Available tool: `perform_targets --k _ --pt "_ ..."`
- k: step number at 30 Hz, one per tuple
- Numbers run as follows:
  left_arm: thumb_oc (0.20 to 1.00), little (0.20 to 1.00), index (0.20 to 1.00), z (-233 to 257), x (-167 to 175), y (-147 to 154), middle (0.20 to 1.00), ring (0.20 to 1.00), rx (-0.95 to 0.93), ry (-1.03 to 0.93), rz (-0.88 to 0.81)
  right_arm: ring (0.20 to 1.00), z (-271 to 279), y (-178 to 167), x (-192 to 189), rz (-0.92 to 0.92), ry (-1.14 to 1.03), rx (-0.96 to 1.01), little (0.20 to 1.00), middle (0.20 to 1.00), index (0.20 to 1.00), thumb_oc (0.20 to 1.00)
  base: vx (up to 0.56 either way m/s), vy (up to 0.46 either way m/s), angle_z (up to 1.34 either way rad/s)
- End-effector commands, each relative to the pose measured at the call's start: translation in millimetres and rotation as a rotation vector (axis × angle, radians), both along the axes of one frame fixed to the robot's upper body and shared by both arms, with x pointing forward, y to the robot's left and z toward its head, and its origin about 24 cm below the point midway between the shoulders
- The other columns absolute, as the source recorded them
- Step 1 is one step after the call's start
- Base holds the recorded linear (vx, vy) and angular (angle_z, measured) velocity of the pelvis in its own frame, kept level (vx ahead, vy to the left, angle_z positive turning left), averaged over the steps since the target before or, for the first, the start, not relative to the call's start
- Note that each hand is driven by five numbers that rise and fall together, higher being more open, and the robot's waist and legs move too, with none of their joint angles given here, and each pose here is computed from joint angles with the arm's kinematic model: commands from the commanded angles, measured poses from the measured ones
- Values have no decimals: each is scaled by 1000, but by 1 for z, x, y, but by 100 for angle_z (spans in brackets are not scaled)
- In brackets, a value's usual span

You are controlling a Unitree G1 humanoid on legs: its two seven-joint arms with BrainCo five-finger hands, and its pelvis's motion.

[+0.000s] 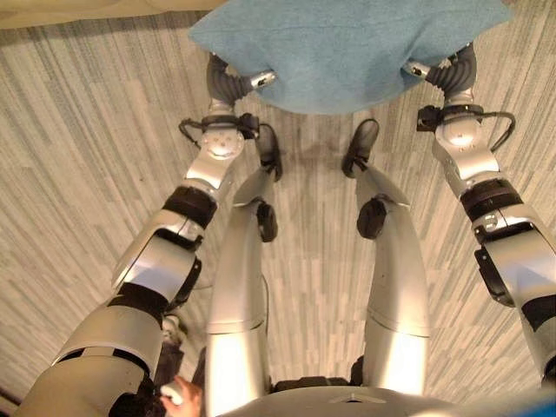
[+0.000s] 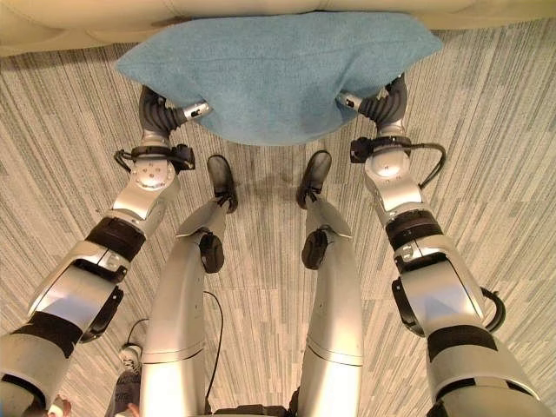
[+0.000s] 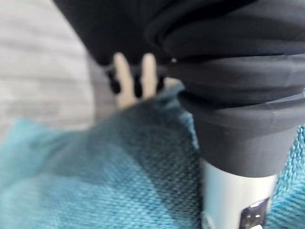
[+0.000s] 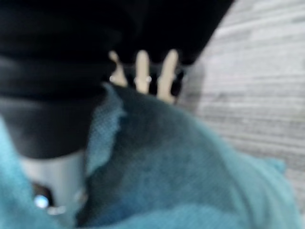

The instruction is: Pick up all the scattered cushions and arrange them neatly on the sofa.

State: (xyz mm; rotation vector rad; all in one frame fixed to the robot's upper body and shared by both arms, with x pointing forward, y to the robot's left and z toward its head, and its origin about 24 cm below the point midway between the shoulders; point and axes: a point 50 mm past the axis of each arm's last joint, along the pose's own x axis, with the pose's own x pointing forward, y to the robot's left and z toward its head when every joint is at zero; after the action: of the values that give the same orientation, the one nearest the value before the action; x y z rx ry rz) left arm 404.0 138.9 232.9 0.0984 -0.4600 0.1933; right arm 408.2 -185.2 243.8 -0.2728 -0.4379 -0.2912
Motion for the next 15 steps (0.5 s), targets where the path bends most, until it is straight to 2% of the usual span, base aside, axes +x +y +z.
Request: perform_targets --k 1,2,4,5,6,7,8,9,15 --pt "1000 1000 1000 -16 -1 -16 1000 1000 -55 28 -28 1000 12 68 -3 203 -75 -35 1000 1000 1000 1000 0 0 0" --pt "1000 1000 1000 -12 0 -25 1000 1000 -89 30 -42 1000 14 89 -3 251 -73 -24 1000 1000 1000 1000 0 0 0" --pt "1000 1000 1000 -8 1 -29 1000 1000 -109 23 -52 1000 17 98 -4 273 -75 -19 1000 1000 1000 1000 2 -7 -2" --pt "762 762 762 2 0 -39 762 762 -153 4 -81 1000 22 117 -6 317 -83 -15 1000 1000 1000 1000 4 -8 -3" --pt "592 592 592 4 0 -42 592 592 -165 -1 -92 1000 23 124 -7 337 -84 -7 1000 1000 1000 1000 0 0 0" --pt "442 442 442 4 0 -41 442 442 -165 -2 -91 664 24 124 -7 338 -85 -7 664 664 664 664 0 0 0" --pt "200 200 200 10 -1 -44 200 200 -191 -17 -102 426 27 132 -9 361 -92 0 426 426 426 426 0 0 0" --pt "200 200 200 16 -3 -49 200 200 -225 -43 -124 200 30 144 -13 401 -102 15 200 200 200 200 0 0 0" --pt "200 200 200 21 -7 -48 200 200 -251 -84 -138 200 34 152 -18 439 -129 16 200 200 200 200 0 0 0"
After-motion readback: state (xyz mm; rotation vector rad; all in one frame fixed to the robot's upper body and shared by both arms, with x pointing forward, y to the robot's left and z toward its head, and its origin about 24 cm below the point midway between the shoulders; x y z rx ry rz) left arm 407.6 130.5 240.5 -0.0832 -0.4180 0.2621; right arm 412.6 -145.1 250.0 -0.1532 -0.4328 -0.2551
